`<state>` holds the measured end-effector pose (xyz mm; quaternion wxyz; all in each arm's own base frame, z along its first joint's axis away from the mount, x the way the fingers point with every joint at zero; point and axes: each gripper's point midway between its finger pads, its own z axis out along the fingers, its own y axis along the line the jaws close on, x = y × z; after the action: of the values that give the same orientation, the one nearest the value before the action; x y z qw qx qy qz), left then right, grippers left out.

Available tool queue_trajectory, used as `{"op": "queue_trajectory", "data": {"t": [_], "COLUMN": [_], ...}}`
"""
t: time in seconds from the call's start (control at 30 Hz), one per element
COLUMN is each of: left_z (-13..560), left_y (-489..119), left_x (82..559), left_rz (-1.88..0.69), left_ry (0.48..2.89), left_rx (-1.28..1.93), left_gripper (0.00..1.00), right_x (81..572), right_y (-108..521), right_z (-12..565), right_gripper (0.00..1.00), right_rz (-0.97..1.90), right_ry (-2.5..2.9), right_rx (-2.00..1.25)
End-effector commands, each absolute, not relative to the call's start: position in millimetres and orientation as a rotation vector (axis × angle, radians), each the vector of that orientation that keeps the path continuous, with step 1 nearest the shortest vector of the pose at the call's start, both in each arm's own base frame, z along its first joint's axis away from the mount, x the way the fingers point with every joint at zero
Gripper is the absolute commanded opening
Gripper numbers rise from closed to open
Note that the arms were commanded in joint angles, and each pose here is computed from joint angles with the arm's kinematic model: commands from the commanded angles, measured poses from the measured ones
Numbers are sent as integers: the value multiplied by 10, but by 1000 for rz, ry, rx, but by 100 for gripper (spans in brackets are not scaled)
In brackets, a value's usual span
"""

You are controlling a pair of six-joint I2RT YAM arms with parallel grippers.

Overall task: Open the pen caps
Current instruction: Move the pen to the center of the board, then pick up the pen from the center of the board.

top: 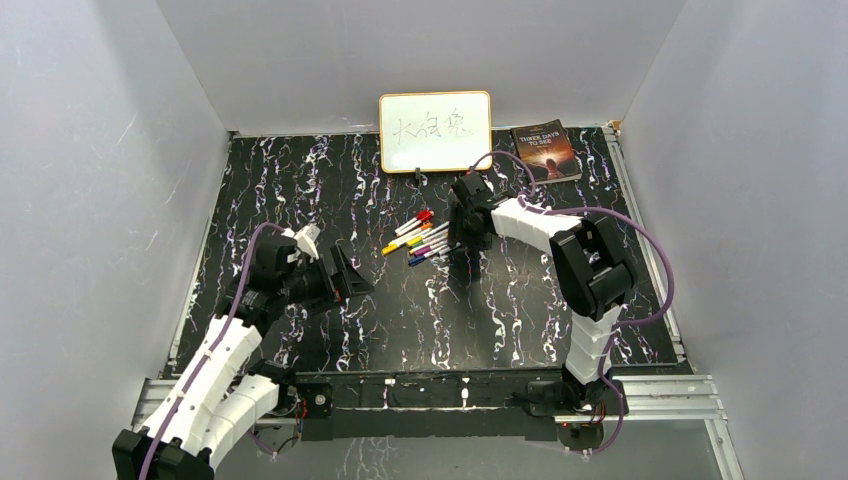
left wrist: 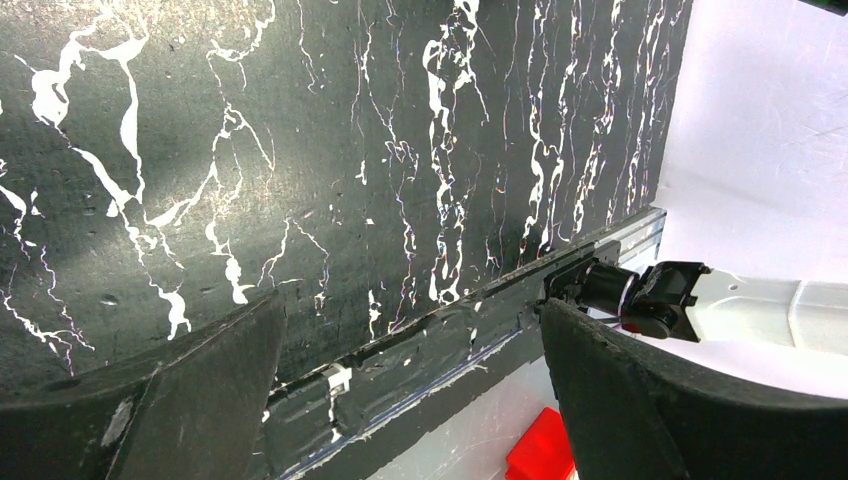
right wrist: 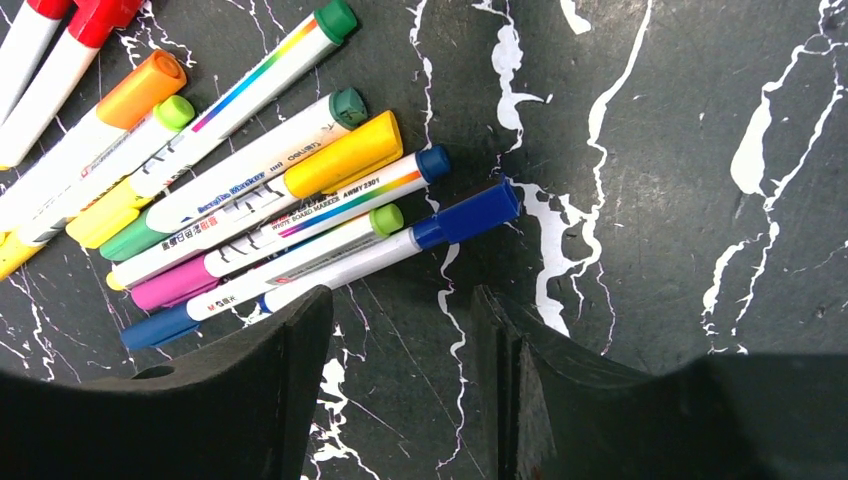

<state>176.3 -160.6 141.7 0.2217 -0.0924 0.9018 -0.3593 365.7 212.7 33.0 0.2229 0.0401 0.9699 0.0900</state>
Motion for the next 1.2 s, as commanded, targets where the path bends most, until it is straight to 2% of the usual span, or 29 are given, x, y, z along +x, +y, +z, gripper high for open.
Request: {"op": "queue_trajectory", "data": {"t": [0.0,0.27,0.43,0.73,1.17], "left_z": [1467,1446,1428,1390,1358], "left_y": [-1622,-1618,-1604,-1614,-1628], "left_x": [1705,1679,1650,1655,1684], "left_rz": [-1015,-1017,-1013,-1019,-1023], "left_ry": [2493,2499,2500,2504,2510], "left_rx": [-254,-257,-261,-268,-273], "left_gripper": [98,98,98,98,98], "right_x": [3843,3880,3816,3680,3458], "right_y": [2257,2276,2289,2190,1987], "right_z": [674,528,408,289,257], "right_gripper": [53,55,52,38,25], "right_rz": [326,279,233,90,-8], "right_ry": [2571,2600,2619,2629,2640], "right_rx": [143,143,117,48,-56]}}
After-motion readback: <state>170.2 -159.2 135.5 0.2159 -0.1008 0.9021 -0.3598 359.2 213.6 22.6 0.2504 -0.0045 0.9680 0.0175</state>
